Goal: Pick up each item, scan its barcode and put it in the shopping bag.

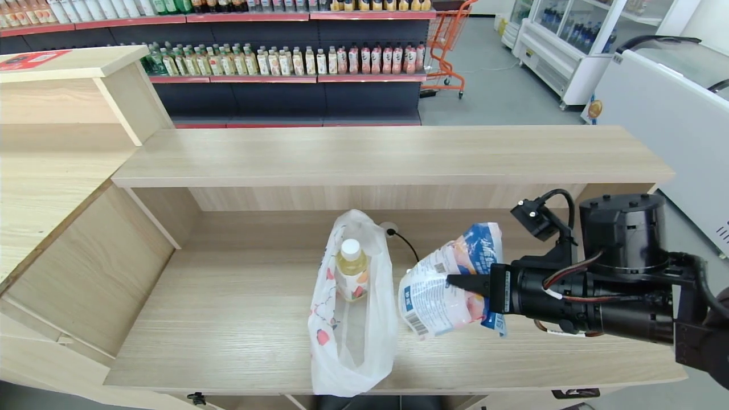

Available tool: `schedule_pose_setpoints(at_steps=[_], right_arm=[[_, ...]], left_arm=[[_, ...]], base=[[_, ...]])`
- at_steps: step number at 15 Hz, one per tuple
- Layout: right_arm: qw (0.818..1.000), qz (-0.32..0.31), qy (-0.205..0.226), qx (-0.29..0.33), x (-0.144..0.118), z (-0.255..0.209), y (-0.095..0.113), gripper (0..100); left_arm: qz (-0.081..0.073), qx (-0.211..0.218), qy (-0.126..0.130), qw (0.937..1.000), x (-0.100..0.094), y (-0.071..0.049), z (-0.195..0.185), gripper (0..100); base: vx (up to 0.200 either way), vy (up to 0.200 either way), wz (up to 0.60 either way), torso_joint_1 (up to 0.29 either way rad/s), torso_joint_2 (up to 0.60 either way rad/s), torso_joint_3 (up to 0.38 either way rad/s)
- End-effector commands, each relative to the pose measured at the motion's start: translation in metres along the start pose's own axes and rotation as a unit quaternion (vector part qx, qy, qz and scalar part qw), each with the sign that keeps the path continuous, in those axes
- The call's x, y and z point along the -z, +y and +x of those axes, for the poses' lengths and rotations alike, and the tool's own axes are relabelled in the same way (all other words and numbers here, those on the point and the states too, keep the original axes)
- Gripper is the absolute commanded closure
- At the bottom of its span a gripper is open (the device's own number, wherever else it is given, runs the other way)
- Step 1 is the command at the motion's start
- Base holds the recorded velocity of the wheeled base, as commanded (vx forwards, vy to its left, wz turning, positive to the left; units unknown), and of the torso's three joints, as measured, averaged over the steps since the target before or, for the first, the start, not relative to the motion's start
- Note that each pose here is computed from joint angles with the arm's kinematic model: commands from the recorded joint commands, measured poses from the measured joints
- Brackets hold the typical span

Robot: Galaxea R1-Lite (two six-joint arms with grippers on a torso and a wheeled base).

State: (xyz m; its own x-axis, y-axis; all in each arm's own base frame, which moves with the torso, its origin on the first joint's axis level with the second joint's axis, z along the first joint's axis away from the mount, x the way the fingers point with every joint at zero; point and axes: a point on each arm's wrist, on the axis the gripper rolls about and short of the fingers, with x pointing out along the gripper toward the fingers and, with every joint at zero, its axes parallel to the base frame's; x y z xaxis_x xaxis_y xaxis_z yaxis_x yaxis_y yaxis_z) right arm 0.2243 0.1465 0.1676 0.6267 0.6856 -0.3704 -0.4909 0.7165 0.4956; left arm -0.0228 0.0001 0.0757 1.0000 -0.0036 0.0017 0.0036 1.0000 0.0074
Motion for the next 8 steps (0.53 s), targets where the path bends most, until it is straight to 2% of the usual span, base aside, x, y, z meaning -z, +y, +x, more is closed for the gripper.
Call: schedule_pose_setpoints(at_steps=[1,5,7,8], right_arm=[[1.0,-0.001,0.017,-0.003,0.006,0.009,0.002,100],[0.998,0.015,0.057,0.018,0.023,0.034,-0.009,100],[0.997,0.012,0.045,0.062,0.032,0.057,-0.02,100],[0.997,0.009,0.035,0.065,0.034,0.067,-0.023,100]], left_arm=[[0.0,0.0,0.001,1.0,0.0,0.0,0.0,0],[-0.001,0.0,0.001,1.0,0.0,0.0,0.0,0],[-0.001,0.0,0.0,1.0,0.0,0.0,0.0,0],[0.0,0.0,0.0,1.0,0.0,0.0,0.0,0]], base=[[0.0,0.0,0.0,0.0,0.0,0.0],[0.0,0.0,0.0,0.0,0.0,0.0],[0.0,0.0,0.0,0.0,0.0,0.0],[0.0,0.0,0.0,0.0,0.0,0.0]])
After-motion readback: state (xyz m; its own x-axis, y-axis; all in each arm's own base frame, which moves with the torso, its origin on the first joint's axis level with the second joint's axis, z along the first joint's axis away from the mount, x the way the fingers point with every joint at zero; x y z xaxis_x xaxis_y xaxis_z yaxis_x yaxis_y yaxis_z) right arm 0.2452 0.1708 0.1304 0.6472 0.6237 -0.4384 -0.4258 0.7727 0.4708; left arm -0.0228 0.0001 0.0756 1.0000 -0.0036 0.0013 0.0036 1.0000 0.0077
